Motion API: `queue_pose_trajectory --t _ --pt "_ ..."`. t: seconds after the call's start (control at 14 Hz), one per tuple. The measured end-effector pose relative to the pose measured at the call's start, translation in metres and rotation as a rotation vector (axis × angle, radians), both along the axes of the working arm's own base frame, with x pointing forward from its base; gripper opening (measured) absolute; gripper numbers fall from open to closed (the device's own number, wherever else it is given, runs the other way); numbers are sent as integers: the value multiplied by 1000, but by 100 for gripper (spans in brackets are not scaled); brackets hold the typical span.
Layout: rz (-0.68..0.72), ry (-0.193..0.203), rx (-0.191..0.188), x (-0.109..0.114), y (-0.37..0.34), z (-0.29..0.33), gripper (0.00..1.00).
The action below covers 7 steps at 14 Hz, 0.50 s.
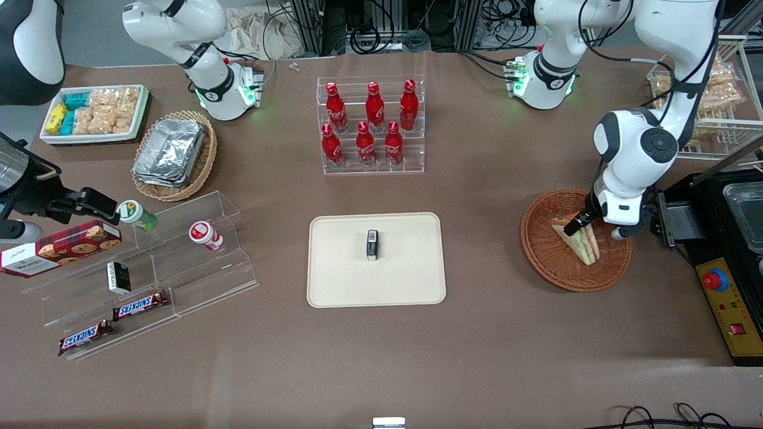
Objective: Place sandwich from basket to tray
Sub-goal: 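Lower the open left gripper around the sandwich's crust edge, then close the left gripper on the sandwich and lift it from the basket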
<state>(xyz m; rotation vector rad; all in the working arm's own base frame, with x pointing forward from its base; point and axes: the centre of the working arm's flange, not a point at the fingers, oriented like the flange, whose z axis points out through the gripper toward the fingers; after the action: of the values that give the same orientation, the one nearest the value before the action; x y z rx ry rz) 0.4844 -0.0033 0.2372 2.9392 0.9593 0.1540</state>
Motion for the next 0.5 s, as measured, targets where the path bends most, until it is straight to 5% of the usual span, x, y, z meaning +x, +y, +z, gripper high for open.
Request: queue_pose_trajectory --t 0.36,0.5 --pt "-26 -25 -1 6 -13 3 47" --pt "-34 -50 -2 11 -17 12 36"
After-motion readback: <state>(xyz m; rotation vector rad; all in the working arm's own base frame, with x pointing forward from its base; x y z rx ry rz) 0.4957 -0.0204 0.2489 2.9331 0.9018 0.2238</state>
